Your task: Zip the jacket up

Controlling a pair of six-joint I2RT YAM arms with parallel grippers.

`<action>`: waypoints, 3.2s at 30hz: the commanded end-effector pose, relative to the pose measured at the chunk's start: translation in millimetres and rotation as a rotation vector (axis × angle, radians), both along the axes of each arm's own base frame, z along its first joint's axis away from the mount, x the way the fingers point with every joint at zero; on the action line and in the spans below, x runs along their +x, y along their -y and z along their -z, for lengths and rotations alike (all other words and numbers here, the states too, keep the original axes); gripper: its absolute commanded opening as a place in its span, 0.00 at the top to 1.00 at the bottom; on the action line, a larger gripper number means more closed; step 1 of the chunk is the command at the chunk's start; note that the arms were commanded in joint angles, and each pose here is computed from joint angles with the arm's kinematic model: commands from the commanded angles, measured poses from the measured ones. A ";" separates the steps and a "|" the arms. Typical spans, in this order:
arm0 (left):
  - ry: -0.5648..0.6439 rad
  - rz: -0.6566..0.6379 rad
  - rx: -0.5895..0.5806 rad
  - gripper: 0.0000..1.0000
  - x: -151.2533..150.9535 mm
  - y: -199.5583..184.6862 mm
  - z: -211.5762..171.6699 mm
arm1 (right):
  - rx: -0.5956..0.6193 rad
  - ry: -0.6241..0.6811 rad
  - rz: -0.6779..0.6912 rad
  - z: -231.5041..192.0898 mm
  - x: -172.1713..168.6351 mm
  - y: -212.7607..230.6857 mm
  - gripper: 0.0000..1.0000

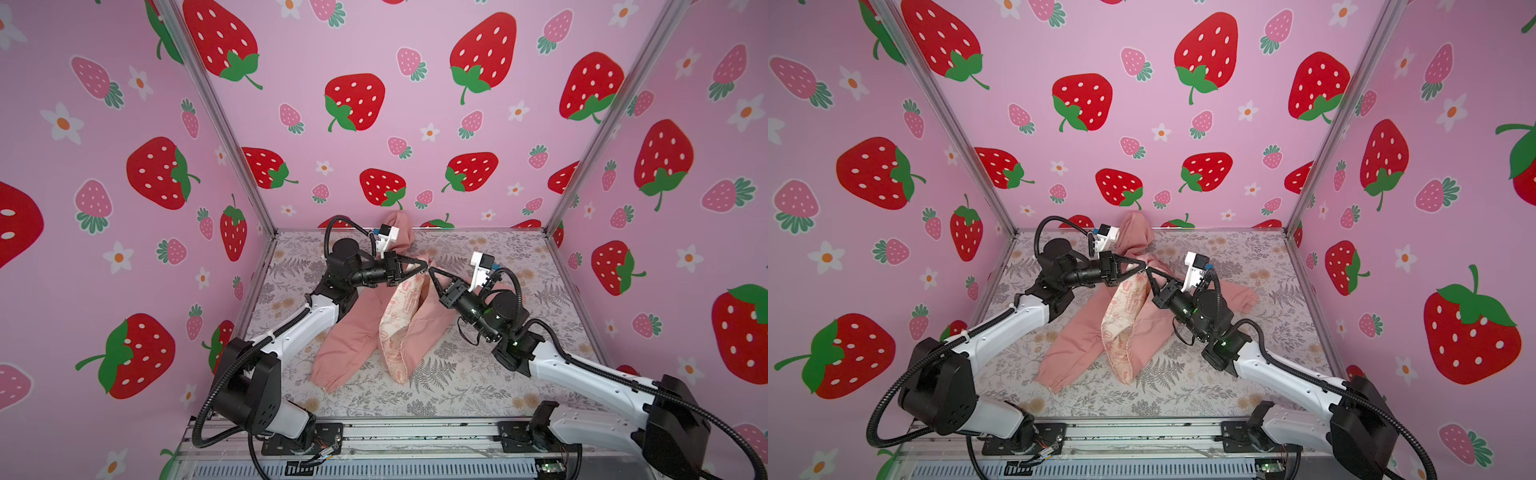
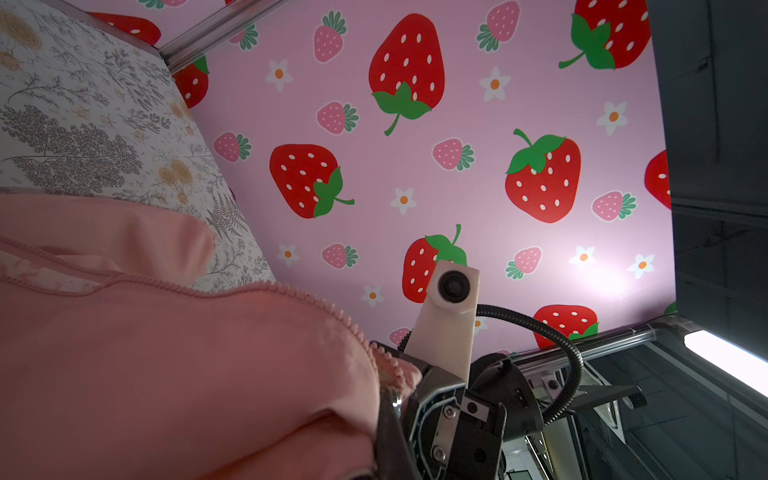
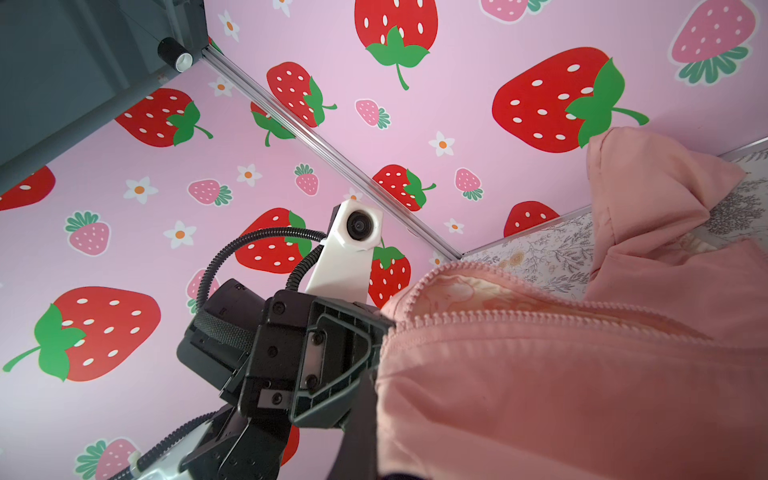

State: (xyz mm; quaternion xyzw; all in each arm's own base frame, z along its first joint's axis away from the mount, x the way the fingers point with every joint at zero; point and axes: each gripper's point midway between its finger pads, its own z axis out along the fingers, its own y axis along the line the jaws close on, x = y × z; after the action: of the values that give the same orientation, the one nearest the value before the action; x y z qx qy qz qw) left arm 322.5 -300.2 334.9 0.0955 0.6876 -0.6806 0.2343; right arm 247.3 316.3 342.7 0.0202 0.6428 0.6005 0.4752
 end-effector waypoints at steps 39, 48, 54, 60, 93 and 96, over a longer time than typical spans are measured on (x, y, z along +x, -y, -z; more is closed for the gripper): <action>-0.003 -0.560 -0.572 1.00 80.4 -94.7 -99.5 | -0.122 0.076 -0.267 73.6 -31.2 -58.7 1.00; 0.018 -0.559 -0.566 1.00 72.3 -100.8 -101.5 | -0.041 0.115 -0.305 34.4 -30.0 -62.0 1.00; 0.026 -0.550 -0.610 1.00 70.9 -103.8 -105.5 | 0.033 0.090 -0.297 28.4 -25.9 -62.4 1.00; 0.073 -0.537 -0.649 1.00 66.7 -106.1 -112.4 | 0.172 0.002 -0.306 27.8 -18.1 -66.1 1.00; 0.061 -0.524 -0.655 1.00 71.2 -102.6 -89.4 | 0.078 0.036 -0.409 24.8 -63.5 -133.5 1.00; 0.048 -0.519 -0.642 1.00 68.1 -101.6 -83.0 | 0.044 0.049 -0.392 20.0 -59.5 -131.9 1.00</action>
State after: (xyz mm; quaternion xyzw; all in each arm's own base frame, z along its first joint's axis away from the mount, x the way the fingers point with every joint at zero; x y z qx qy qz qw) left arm 367.9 -242.4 382.4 -0.0676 0.5200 -0.7762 0.3502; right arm 278.5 380.2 371.7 0.0726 0.5331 0.6846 0.4918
